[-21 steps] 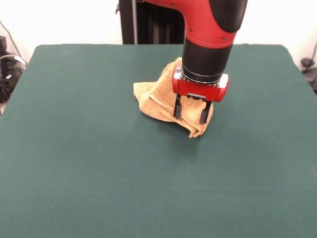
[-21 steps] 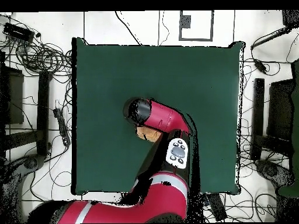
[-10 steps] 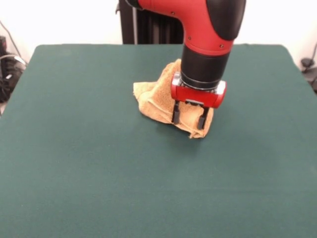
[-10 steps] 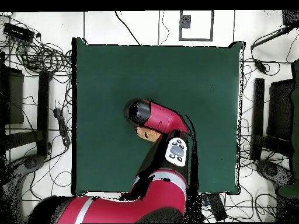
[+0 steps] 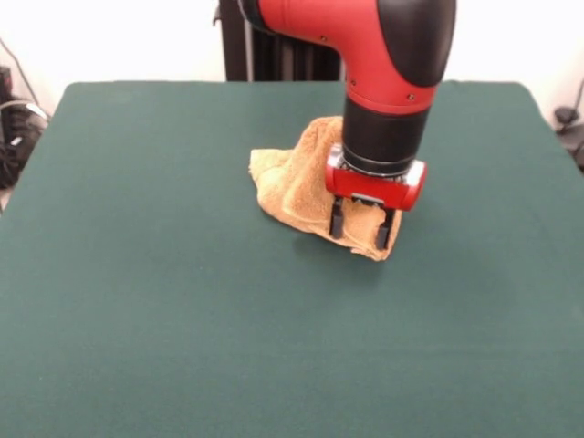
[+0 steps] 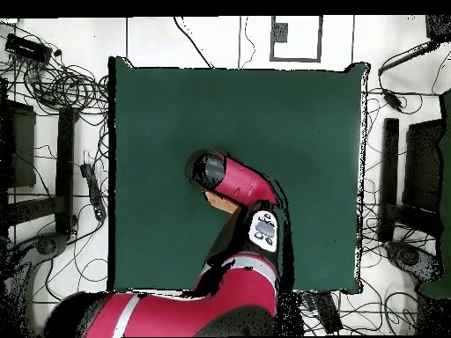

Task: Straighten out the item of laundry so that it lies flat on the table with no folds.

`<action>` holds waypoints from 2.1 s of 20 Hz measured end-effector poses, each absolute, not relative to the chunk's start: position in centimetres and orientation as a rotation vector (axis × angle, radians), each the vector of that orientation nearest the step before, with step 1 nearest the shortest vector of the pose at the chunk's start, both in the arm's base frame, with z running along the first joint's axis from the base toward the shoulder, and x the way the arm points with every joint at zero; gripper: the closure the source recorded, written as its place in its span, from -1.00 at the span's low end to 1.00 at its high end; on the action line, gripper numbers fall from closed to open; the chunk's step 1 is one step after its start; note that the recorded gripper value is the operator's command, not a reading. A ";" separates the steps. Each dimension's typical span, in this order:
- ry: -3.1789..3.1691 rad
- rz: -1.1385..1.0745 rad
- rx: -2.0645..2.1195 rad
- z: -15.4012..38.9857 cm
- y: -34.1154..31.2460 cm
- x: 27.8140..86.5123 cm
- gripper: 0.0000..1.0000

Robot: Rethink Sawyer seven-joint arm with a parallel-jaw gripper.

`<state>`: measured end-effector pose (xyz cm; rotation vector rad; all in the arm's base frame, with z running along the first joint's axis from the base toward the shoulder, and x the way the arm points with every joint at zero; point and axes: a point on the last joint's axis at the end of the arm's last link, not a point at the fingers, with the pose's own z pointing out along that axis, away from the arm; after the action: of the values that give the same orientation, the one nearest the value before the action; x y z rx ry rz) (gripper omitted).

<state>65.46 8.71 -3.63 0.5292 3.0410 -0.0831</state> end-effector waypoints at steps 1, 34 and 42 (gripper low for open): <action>3.037 -0.081 0.540 -3.7 8.8 65.4 -1.00; 3.032 -0.029 0.679 -4.3 16.4 62.7 -1.00; 3.006 -0.036 0.892 -4.3 19.7 59.9 -1.00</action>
<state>59.95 19.74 -4.28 0.8917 3.0062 -0.0357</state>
